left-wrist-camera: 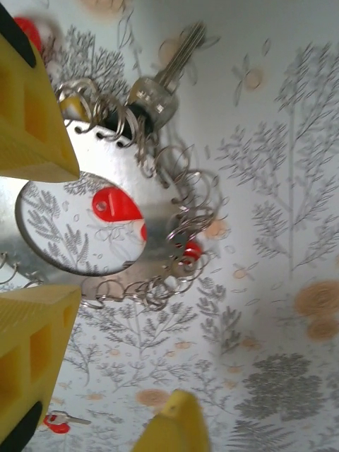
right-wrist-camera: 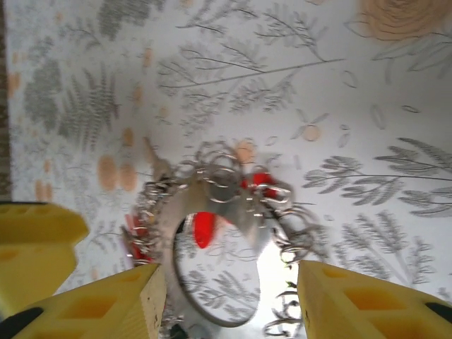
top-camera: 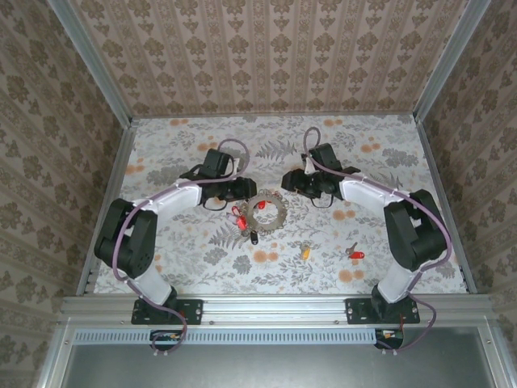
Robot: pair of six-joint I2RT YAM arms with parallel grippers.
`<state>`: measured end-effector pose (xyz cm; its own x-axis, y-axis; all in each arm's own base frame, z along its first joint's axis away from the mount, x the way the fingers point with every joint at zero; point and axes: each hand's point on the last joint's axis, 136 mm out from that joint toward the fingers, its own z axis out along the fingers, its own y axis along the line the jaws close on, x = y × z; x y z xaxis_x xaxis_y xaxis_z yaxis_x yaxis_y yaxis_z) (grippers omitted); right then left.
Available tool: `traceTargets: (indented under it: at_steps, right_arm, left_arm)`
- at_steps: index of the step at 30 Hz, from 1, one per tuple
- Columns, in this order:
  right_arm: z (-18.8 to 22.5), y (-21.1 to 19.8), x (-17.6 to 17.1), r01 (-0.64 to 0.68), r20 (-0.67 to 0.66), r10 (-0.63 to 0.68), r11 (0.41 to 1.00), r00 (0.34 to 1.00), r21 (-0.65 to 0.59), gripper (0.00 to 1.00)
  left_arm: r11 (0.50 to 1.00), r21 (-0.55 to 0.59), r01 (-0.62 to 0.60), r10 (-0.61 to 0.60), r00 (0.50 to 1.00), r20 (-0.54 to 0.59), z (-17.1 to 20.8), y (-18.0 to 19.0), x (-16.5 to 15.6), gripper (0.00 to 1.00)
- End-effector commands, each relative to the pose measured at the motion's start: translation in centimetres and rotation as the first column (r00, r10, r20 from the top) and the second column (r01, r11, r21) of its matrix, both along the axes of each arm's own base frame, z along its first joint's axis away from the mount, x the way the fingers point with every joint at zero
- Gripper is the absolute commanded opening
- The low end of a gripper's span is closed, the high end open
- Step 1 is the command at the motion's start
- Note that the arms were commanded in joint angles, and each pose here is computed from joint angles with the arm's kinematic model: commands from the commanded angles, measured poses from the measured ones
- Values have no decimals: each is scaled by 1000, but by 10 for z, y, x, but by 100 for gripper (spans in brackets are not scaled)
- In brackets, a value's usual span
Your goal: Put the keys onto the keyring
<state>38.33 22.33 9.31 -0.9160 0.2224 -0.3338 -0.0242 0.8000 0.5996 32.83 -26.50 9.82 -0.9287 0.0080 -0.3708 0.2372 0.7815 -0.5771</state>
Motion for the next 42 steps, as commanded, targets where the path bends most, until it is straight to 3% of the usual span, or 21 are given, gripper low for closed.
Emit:
traceTargets:
  at_steps: [1,12,22,31,37,42]
  right_arm:
    - [-23,7,-19,-113,-92,110,993,990,-34,54]
    - [-47,12,-19,-155,-149,147,987,978,-40,54]
    - [-59,15,0,-190,-159,181,981,971,-44,54]
    - [-77,27,-9,-266,-216,264,964,940,19,52]
    - [-80,42,-23,-324,-247,349,936,904,139,38]
    - [-78,47,-26,-336,-233,374,923,898,186,38]
  left_arm:
    - [998,56,-1,4,999,-53,-12,8,-8,41]
    - [1000,3,25,-25,989,-144,-35,-4,-17,38]
    - [998,68,16,-2,980,-197,-66,6,-23,31]
    - [991,131,22,10,970,-241,-95,17,-29,25]
    - [993,121,11,21,966,-258,-105,23,-30,25]
    - [996,87,25,-3,968,-250,-103,19,-27,25]
